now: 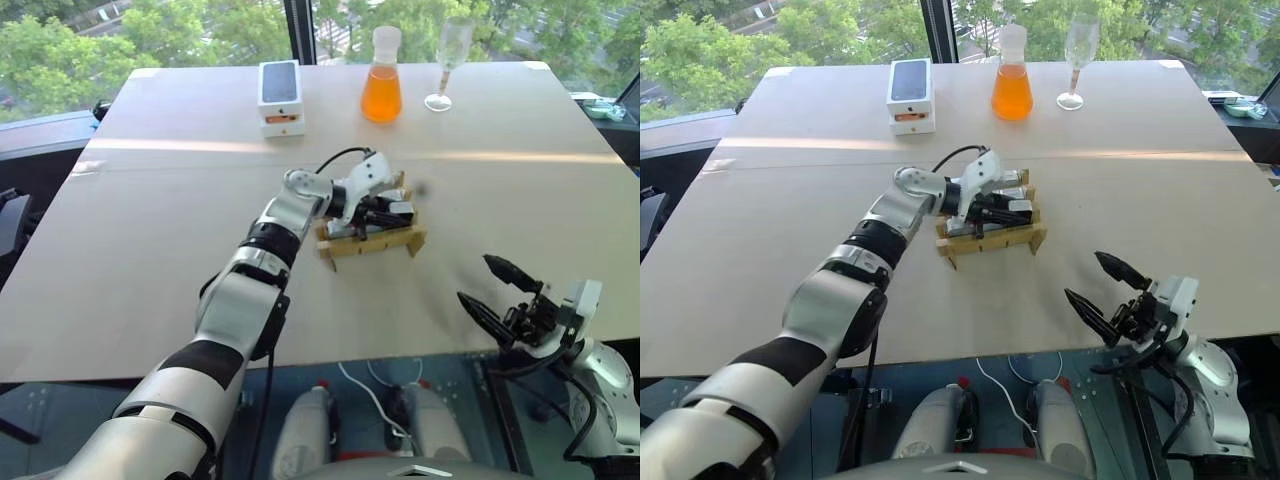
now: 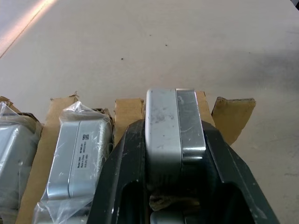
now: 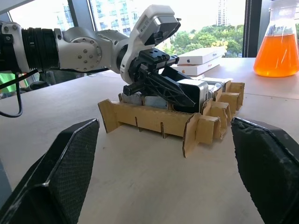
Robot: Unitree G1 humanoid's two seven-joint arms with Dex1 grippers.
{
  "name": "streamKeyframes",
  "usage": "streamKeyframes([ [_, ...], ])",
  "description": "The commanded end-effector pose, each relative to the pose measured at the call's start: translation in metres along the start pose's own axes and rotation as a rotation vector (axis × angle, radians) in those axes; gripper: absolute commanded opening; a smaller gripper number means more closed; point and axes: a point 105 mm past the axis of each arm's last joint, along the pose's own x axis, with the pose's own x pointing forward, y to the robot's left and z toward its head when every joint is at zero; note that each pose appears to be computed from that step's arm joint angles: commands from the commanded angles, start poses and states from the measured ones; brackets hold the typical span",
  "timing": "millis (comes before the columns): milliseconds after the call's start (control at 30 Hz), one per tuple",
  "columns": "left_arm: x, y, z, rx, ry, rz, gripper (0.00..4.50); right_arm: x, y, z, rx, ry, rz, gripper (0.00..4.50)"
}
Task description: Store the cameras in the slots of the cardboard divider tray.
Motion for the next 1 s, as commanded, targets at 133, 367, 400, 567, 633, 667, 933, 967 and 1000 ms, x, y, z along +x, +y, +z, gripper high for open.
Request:
streamKeyframes([
  [133, -0.001, 0.001, 0.004, 0.0, -0.015, 0.004, 0.76, -0.004, -0.005, 0.007, -0.029, -0.016, -0.014, 4.46],
  [367, -0.008, 0.005, 0.012, 0.025, -0.051, 0.038, 3.73, -0.005, -0.005, 0.005, -0.027, -0.014, -0.01, 4.5],
  [400, -0.011, 0.005, 0.014, 0.023, -0.063, 0.041, 4.14, -0.005, -0.004, 0.005, -0.027, -0.014, -0.009, 4.5],
  [567, -0.054, 0.004, 0.06, 0.087, -0.224, 0.113, 4.14, -0.007, -0.002, 0.005, -0.027, 0.001, -0.001, 4.5],
  [633, -0.083, -0.001, 0.072, 0.075, -0.3, 0.184, 4.14, -0.005, -0.005, 0.004, -0.028, 0.014, -0.005, 4.5],
  [667, -0.092, -0.005, 0.075, 0.069, -0.321, 0.207, 4.14, -0.005, -0.006, 0.004, -0.03, 0.021, -0.008, 4.5],
  [933, -0.171, -0.059, 0.001, -0.11, -0.25, 0.605, 4.14, -0.01, -0.035, -0.009, -0.07, 0.163, -0.04, 4.5],
  [967, -0.178, -0.073, -0.014, -0.148, -0.21, 0.635, 4.14, -0.01, -0.04, -0.01, -0.075, 0.187, -0.033, 4.5],
  [1000, -0.183, -0.085, -0.025, -0.173, -0.185, 0.661, 4.14, -0.01, -0.046, -0.01, -0.079, 0.204, -0.027, 4.5],
])
